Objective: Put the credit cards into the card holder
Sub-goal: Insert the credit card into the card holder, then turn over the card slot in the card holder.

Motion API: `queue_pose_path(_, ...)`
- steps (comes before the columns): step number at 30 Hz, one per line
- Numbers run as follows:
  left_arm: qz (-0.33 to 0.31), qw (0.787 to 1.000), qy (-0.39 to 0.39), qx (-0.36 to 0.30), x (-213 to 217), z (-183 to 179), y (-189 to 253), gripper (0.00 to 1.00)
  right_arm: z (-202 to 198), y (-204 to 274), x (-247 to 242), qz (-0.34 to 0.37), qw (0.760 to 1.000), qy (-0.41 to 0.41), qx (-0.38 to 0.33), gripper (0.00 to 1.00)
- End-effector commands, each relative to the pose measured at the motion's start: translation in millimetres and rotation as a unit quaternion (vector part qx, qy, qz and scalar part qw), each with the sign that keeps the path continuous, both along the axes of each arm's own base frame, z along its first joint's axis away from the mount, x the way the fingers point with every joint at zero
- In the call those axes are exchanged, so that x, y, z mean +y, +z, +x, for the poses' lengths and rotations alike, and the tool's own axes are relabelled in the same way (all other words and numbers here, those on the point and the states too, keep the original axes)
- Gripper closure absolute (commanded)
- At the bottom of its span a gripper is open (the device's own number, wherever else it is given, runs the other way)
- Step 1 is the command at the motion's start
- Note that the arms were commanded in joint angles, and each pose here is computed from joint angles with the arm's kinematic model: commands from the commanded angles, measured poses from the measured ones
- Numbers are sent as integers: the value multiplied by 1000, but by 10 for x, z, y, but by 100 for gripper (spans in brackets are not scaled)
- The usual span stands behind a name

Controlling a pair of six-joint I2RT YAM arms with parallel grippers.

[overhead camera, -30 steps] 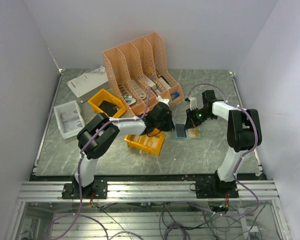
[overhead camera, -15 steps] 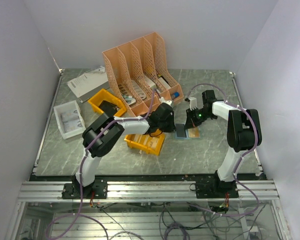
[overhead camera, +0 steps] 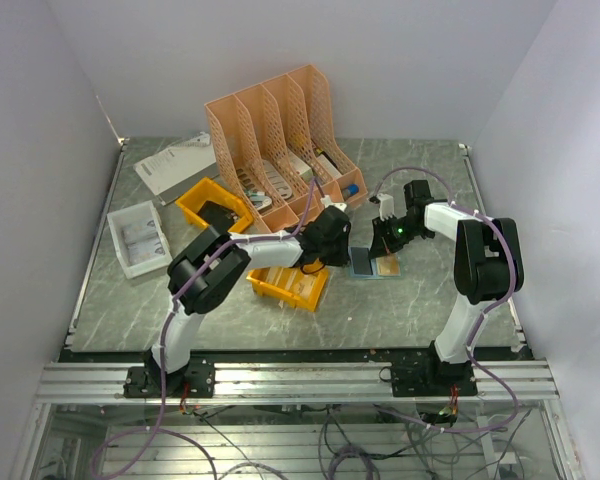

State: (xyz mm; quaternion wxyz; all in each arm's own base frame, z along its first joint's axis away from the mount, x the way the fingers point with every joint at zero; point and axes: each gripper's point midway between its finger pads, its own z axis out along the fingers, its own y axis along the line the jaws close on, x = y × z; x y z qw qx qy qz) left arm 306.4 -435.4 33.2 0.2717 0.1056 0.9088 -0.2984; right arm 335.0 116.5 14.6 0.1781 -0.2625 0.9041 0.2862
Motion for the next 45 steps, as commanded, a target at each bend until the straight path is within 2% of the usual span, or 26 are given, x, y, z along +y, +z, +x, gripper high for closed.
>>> queue_pose_path(1,22,1000,-5,1,-12,-9,-89,93,3,-99,-49,-17,1000,0,8,100)
queue_pose_path(18,26,999,-24,-9,-142,-46,17,93,9,-74,-35,-13,1000,2,4,100)
queue_pose_path(29,69,997,-43,-14,-187,-81,-8,93,5,-64,-28,-10,1000,2,4,100)
queue_pose_path(36,74,996,-55,-11,-218,-90,-30,93,10,-43,-16,-8,1000,3,2,99)
queue_pose_path(45,65,997,-30,-30,-140,-44,117,93,5,-36,-8,-5,1000,4,0,97)
